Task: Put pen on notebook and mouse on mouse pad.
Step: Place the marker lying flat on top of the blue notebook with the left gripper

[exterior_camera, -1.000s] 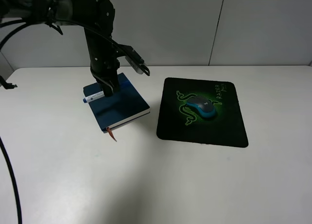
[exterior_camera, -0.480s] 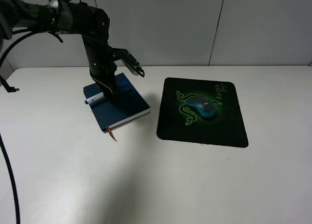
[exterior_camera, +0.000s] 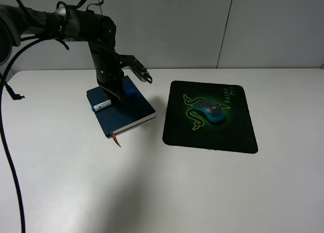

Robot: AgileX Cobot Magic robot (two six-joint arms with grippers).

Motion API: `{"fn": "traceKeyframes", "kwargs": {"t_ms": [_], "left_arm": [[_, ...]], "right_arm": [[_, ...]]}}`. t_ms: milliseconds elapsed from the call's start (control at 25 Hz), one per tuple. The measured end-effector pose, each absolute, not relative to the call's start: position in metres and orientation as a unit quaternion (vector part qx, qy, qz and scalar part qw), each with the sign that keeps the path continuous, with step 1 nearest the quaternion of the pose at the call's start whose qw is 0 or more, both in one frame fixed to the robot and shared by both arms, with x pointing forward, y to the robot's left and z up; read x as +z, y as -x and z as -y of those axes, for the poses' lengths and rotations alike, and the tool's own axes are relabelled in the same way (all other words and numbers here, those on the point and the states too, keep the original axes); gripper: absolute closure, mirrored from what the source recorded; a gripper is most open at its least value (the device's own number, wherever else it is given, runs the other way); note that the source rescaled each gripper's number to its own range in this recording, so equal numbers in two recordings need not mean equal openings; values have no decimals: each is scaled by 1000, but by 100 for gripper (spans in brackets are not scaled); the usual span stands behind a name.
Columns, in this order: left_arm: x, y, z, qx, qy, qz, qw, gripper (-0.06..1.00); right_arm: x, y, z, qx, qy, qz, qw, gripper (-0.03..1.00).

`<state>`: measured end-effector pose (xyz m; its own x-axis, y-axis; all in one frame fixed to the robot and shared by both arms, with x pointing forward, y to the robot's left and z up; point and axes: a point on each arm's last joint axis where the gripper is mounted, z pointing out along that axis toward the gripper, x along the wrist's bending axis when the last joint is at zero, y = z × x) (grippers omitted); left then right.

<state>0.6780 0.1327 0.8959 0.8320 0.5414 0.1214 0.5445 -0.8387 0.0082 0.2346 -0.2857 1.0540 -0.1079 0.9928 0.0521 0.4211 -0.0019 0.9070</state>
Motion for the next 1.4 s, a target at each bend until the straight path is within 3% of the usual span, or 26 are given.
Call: {"fn": "traceKeyframes", "kwargs": {"t_ms": [280,360,400,560,680,1160,1400], "left_arm": [[895,-679,-132,-62,957,284,10,94],[895,-679,-132,-63,957,284,8,88],[894,-679,-132,-63,957,285,6,78],[896,-681,-132,-69,955,287,7,18],[896,-681,-132,-69,955,288,7,1],[901,-679,-133,-66,955,290,10,-5],[935,-671,-136,-64,952,299,13,-5]], "right_arm": [[1054,-235,286,416,-573,-617,344,-3],[1054,-235,286,416,-573,-617,344,-3],[1054,-235,286,416,-573,-617,344,-3],[1054,-235,286,416,-573,-617,344,-3],[1054,-235,286,416,-573,-617,344,-3],[1054,-235,286,416,-573,-617,344,-3],[1054,-235,286,416,-573,-617,344,-3]]}}
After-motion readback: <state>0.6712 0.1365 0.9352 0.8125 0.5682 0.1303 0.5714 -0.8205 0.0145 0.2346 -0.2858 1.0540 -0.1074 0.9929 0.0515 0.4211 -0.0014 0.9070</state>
